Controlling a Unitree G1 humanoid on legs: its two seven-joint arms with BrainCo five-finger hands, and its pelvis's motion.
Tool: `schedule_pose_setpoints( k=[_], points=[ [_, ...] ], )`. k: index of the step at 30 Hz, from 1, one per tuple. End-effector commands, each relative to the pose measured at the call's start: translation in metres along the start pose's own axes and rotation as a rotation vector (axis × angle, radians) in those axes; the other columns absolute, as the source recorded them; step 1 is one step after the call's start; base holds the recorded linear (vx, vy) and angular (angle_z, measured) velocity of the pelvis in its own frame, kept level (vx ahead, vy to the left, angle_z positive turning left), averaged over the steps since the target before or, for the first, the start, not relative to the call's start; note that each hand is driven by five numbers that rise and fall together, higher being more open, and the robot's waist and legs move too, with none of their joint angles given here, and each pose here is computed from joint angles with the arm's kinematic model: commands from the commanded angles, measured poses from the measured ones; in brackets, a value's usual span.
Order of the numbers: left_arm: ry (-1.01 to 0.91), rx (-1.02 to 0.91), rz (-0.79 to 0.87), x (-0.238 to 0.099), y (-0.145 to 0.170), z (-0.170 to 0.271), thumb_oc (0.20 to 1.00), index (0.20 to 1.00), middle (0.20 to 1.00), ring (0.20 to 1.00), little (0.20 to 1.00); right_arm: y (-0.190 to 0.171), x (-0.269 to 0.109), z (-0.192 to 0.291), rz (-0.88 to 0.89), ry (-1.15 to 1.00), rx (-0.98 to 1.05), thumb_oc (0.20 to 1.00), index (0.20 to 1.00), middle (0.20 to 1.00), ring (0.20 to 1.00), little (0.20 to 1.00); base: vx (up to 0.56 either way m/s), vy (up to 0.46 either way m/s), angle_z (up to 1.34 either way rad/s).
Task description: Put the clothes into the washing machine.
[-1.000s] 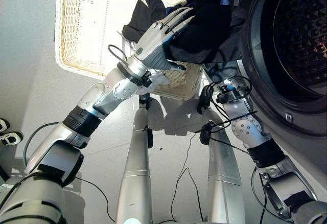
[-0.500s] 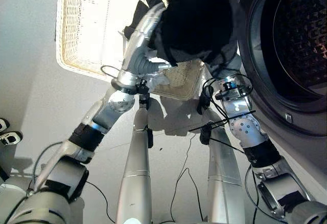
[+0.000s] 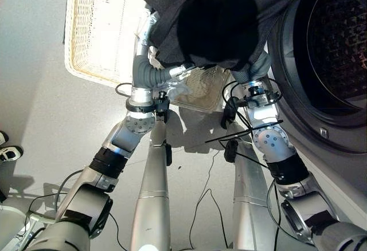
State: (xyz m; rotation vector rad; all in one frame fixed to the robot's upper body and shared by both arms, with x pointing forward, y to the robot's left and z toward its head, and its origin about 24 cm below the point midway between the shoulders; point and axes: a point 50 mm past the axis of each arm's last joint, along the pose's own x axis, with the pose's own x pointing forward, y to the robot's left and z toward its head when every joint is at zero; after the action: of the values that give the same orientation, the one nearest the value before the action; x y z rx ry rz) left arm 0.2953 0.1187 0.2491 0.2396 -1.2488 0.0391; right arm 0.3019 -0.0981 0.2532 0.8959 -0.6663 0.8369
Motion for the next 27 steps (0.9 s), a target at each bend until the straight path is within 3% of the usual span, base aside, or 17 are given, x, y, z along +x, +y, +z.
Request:
schedule_pose_setpoints(
  k=[1, 13, 23, 27],
  points=[
    [-0.186, -0.090, 0.046, 0.019, 0.004, 0.033, 1.000, 1.000, 1.000, 1.000, 1.000, 0.029, 0.004, 0.009, 0.147, -0.044, 0.033, 0.200, 0.200, 0.200, 0.200, 0.200, 0.00, 0.000, 0.00],
    [-0.136, -0.037, -0.079, 0.021, 0.000, 0.026, 1.000, 1.000, 1.000, 1.000, 1.000, 0.029, 0.003, 0.007, 0.203, -0.020, 0.116, 0.200, 0.200, 0.200, 0.200, 0.200, 0.00, 0.000, 0.00],
    [-0.222, -0.054, -0.094, 0.023, 0.003, 0.034, 1.000, 1.000, 1.000, 1.000, 1.000, 0.003, 0.001, 0.010, -0.005, 0.005, 0.014, 0.200, 0.200, 0.200, 0.200, 0.200, 0.00, 0.000, 0.00],
    [-0.306, -0.108, -0.087, 0.026, 0.001, 0.046, 1.000, 1.000, 1.000, 1.000, 1.000, -0.016, -0.001, 0.002, -0.077, 0.072, 0.136, 0.200, 0.200, 0.200, 0.200, 0.200, 0.00, 0.000, 0.00]
  ],
)
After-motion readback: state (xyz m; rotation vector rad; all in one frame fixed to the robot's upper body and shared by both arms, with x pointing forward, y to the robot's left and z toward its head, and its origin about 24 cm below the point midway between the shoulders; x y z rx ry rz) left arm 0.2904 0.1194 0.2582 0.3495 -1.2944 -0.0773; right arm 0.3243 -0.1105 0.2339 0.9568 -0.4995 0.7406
